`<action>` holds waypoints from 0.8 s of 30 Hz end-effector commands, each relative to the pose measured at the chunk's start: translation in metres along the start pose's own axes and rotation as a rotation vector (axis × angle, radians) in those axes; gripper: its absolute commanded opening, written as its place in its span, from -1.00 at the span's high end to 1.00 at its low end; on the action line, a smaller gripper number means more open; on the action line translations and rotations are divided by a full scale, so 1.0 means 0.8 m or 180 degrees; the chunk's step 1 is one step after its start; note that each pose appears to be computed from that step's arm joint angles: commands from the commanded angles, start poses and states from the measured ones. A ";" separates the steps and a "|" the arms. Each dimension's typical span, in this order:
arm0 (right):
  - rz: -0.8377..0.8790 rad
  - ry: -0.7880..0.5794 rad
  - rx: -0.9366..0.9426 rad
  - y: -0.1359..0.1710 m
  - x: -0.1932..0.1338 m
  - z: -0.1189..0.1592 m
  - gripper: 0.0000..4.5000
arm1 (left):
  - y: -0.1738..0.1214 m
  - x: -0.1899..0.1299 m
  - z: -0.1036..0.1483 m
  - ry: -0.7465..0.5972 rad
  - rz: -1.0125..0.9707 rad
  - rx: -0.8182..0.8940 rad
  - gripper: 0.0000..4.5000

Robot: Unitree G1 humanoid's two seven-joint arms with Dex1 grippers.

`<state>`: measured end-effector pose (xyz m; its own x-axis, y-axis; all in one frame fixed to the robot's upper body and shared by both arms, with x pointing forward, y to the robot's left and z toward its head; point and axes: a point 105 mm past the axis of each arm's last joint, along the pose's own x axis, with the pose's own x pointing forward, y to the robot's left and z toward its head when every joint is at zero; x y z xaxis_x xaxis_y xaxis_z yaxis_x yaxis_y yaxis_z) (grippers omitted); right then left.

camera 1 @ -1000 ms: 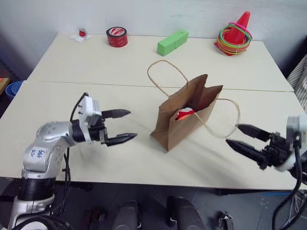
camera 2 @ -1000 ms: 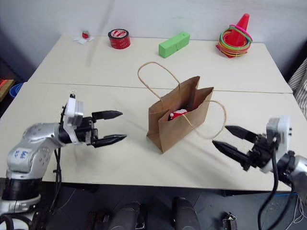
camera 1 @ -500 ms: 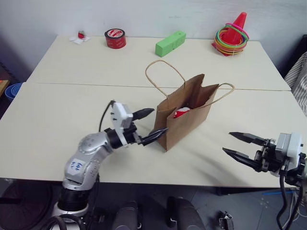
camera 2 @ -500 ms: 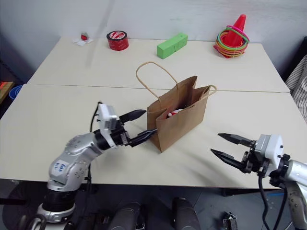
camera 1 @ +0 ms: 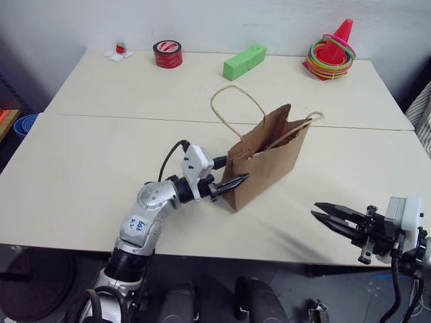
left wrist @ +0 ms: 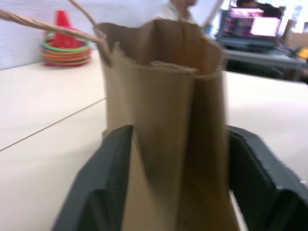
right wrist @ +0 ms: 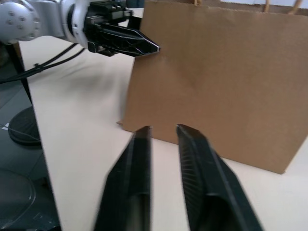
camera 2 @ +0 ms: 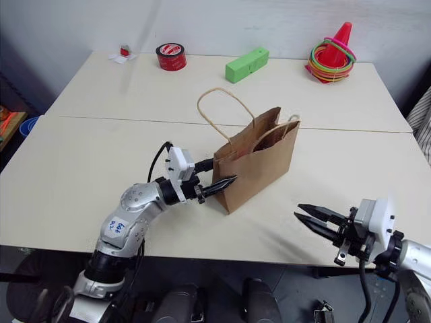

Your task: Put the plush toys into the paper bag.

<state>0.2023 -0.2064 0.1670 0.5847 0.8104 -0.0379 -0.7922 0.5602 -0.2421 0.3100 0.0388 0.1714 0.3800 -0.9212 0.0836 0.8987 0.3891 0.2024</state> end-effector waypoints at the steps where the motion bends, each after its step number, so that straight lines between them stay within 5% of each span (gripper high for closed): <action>1: -0.0091 -0.0031 -0.0290 -0.002 -0.008 0.017 0.12 | 0.004 -0.008 0.008 -0.0060 -0.0370 0.0104 0.25; 6: -0.0261 0.0021 -0.0679 -0.011 -0.032 0.036 -0.64 | 0.025 -0.035 0.027 -0.0019 -0.1273 0.0220 0.94; 8: -0.0309 0.0056 -0.0735 -0.013 -0.037 0.040 -0.95 | 0.035 -0.039 0.031 0.0044 -0.1418 0.0292 1.00; 18: -0.0380 0.0175 -0.0777 -0.008 -0.043 0.041 -0.98 | 0.041 -0.069 0.035 0.0141 -0.2005 0.0349 1.00; 24: -0.0369 0.0173 -0.0768 -0.008 -0.041 0.041 -0.98 | 0.057 -0.077 0.024 0.0246 -0.1808 0.0437 1.00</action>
<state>0.1845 -0.2335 0.1916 0.6864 0.7246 -0.0624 -0.6729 0.6001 -0.4326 0.3285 0.1110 0.1884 -0.0758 -0.9888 -0.1286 0.9544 -0.1093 0.2778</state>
